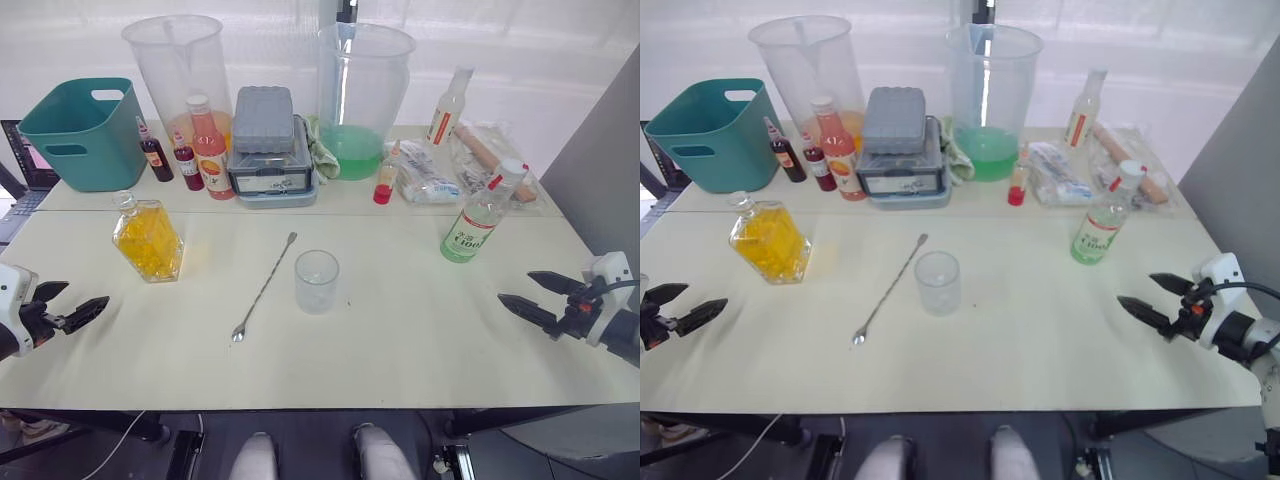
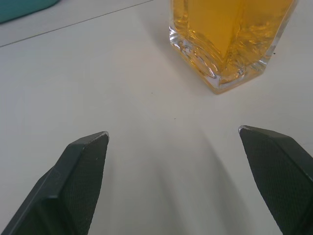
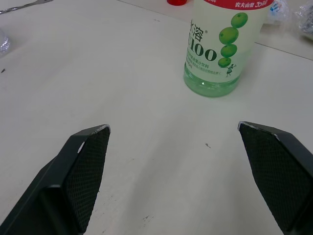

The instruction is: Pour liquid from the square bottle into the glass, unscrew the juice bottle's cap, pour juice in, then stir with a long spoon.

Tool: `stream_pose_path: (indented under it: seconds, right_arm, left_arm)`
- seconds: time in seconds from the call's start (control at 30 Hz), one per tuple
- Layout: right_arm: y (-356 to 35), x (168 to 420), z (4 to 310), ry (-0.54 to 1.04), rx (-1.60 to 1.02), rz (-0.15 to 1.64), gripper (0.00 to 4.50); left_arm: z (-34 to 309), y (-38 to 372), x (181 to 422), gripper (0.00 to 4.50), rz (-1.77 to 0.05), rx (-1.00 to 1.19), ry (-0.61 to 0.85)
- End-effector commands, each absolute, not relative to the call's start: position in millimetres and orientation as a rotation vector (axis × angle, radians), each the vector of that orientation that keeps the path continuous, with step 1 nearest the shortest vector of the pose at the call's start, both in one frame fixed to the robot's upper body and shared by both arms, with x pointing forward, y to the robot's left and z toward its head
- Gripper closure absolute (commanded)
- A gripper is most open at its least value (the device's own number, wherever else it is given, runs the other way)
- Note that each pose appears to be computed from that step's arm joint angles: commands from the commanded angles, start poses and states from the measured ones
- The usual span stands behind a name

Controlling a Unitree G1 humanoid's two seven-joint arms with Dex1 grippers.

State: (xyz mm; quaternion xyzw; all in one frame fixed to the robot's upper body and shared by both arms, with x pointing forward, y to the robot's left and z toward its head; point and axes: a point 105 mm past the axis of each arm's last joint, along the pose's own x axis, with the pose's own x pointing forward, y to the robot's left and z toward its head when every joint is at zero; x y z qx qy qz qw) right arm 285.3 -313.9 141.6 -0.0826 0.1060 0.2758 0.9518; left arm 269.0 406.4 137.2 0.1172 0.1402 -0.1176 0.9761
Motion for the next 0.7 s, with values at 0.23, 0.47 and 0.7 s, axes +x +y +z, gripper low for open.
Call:
stream_pose_path:
  seconds: [0.23,0.47,0.7]
  right_arm:
    - [-300,288,166,0.147,-0.139,0.634,0.05]
    - [-233,276,222,0.049,-0.043,0.988,0.05]
    - [-186,269,241,0.060,-0.016,1.295,0.05]
  left_arm:
    - [159,405,267,0.00,-0.206,0.112,0.157]
    - [165,398,250,0.00,-0.131,0.062,0.044]
    - [150,380,221,0.00,0.003,0.098,-0.028]
